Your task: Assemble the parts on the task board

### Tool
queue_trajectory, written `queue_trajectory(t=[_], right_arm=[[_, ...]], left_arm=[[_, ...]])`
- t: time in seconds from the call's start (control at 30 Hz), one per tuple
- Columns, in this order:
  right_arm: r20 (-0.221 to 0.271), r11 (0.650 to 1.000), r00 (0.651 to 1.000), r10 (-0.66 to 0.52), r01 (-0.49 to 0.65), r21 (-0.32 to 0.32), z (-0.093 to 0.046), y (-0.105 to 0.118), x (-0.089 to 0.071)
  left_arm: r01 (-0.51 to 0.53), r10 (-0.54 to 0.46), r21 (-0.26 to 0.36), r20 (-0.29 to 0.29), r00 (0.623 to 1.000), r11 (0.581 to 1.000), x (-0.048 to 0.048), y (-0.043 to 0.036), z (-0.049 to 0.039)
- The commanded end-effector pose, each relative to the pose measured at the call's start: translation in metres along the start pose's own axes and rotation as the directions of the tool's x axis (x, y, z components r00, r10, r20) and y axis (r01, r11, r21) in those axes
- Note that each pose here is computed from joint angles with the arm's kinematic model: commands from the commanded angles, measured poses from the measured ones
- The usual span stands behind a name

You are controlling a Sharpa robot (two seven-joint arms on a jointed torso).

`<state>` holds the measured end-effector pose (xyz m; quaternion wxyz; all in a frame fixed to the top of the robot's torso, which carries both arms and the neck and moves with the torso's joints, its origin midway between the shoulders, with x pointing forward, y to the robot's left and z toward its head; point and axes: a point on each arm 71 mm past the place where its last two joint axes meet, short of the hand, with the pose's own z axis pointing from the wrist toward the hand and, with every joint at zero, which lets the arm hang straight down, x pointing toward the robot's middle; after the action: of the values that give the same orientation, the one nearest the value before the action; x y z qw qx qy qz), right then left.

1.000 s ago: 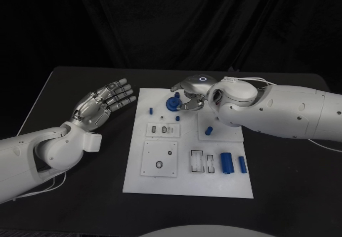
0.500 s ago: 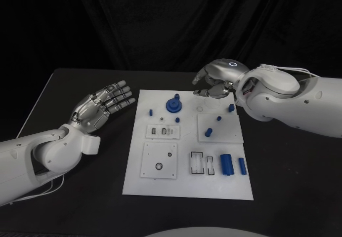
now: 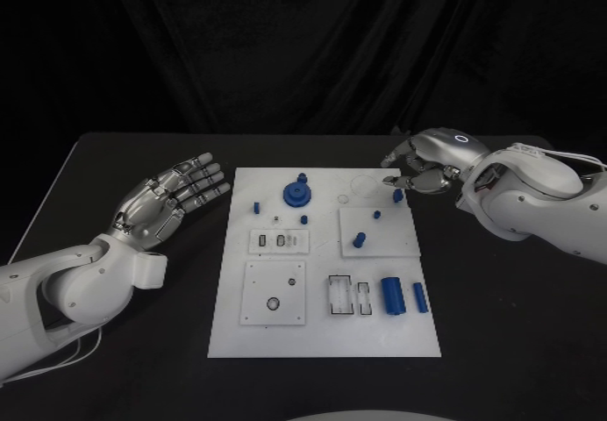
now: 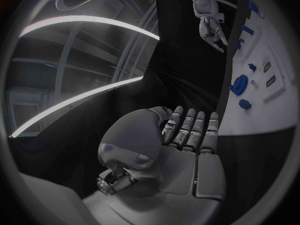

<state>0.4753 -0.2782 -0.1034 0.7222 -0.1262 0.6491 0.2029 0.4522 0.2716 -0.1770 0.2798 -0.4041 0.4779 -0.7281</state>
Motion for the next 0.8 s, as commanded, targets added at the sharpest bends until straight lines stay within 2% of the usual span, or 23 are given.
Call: queue_trajectory(t=[0.03, 0.43, 0.8], right_arm=[[0.066, 1.0, 0.998, 0.008, -0.009, 0.012, -0.006, -0.006, -0.002], [0.021, 0.996, 1.0, 0.012, -0.014, 0.083, -0.025, -0.026, 0.016], [-0.004, 0.994, 1.0, 0.018, -0.018, 0.108, -0.032, -0.034, 0.028]], left_arm=[[0.008, -0.008, 0.018, -0.011, 1.0, 1.0, 0.001, -0.0011, -0.0008], [0.012, -0.012, 0.016, -0.018, 1.0, 1.0, 0.0027, 0.0004, 0.0014], [0.013, -0.013, 0.015, -0.019, 1.0, 1.0, 0.0027, 0.0001, 0.0007]])
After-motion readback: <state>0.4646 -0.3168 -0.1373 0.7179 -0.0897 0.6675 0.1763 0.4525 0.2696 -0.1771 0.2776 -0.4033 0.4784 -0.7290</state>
